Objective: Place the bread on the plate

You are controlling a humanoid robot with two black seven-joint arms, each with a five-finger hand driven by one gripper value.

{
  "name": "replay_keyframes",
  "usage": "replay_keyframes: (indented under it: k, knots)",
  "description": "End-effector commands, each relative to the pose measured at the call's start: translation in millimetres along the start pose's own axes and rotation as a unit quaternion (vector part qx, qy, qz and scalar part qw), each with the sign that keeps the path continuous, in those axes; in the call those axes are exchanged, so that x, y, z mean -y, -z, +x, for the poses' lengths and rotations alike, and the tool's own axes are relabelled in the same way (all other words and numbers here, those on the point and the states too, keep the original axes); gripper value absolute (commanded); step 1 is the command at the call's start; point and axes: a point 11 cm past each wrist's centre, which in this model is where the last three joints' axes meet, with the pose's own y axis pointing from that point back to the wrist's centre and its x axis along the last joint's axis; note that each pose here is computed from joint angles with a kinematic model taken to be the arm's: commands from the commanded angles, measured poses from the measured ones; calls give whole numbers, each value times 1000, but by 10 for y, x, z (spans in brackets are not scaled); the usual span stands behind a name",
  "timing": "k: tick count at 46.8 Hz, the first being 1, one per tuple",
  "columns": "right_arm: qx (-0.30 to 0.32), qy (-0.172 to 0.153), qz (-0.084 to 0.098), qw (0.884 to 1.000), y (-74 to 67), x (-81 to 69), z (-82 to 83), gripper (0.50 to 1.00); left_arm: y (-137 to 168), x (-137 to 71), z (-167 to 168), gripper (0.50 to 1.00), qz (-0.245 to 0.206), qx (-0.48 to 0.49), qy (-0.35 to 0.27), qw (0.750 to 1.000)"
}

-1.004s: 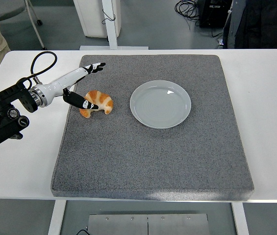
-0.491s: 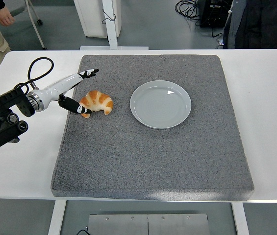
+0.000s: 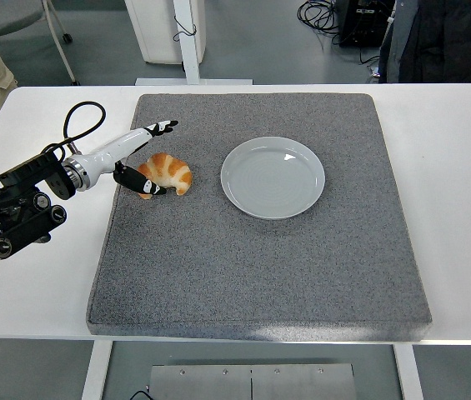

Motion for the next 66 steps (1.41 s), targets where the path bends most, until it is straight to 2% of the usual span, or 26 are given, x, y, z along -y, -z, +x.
replay_keyframes:
  k: [1,4,9,11,19,26,30,33,38,44,55,66]
  knots:
    - [0,0,0,1000,-1,0,0,1000,-20,20,-17,978,-1,-1,1,1000]
    - [0,0,0,1000,-1,0,0,1000,-36,36,-36,968,-2,-3,2,1000]
    - [0,0,0,1000,-1,0,0,1000,-38,44,-49,912,-2,-2,3,1000]
    - [0,0,0,1000,-1,0,0,1000,-45,47,-39,904,-3,-2,2,1000]
    - [0,0,0,1000,-1,0,0,1000,-45,48,-21,793,-3,-2,0,1000]
    - [0,0,0,1000,-1,0,0,1000,-36,43,-38,769,-2,-2,2,1000]
    - [0,0,0,1000,-1,0,0,1000,-32,41,-44,727,-1,-2,2,1000]
    - [0,0,0,1000,-1,0,0,1000,-32,41,-45,725,-1,-2,3,1000]
    - [0,0,1,1000,8,2,1,1000,-36,43,-38,593,-2,-1,2,1000]
    - [0,0,0,1000,-1,0,0,1000,-48,51,-15,500,-2,-2,0,1000]
    - [0,0,0,1000,-1,0,0,1000,-138,94,134,500,-13,7,-10,1000]
    - [0,0,0,1000,-1,0,0,1000,-296,121,528,500,-34,30,-36,998]
